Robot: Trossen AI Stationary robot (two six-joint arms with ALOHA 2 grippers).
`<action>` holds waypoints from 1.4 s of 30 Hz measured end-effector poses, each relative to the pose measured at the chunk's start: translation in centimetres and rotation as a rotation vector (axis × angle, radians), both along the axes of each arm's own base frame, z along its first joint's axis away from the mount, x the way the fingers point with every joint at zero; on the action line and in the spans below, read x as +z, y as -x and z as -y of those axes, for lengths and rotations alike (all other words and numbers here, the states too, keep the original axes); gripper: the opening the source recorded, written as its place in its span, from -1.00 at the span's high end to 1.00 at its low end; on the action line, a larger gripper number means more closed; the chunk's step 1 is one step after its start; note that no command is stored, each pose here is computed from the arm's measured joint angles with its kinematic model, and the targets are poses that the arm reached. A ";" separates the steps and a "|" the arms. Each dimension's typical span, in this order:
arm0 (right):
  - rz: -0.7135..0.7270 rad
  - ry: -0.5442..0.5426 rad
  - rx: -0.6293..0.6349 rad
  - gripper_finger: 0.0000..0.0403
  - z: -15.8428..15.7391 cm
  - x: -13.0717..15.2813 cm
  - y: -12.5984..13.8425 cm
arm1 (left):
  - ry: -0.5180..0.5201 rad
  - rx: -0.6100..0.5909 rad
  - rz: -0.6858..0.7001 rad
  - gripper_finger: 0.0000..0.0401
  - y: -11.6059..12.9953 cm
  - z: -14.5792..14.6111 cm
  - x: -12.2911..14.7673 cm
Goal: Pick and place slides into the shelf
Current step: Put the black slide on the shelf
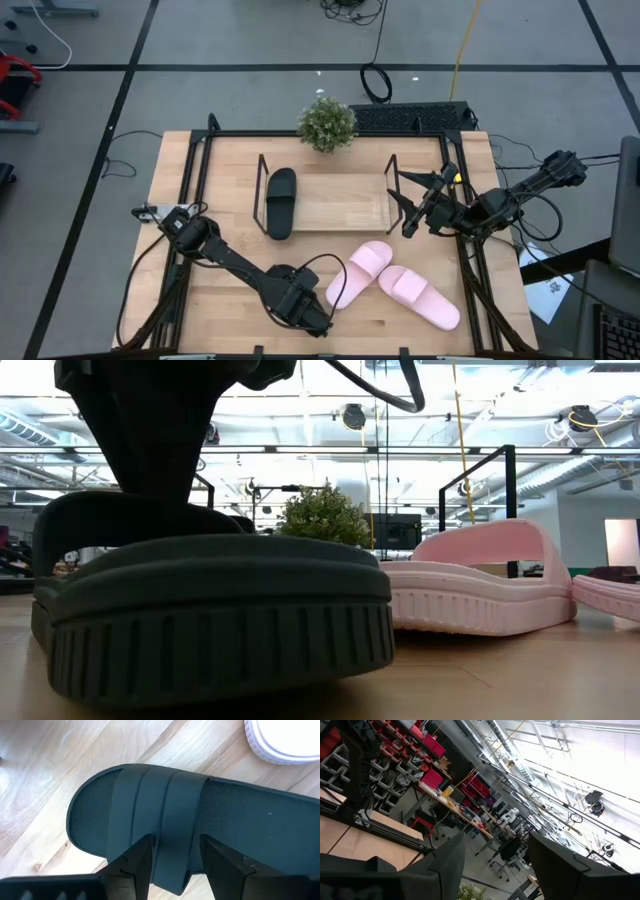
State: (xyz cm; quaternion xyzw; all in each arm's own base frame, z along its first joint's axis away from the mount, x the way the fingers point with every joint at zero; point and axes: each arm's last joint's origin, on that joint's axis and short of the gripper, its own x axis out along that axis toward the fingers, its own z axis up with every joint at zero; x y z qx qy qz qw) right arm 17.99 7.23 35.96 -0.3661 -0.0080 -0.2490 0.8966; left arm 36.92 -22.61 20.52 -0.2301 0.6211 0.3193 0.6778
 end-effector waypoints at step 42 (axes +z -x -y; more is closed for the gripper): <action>0.000 0.000 0.000 -0.02 0.0 0.0 0.0 | -0.081 0.019 -0.177 0.63 0.5 -1.0 -1.7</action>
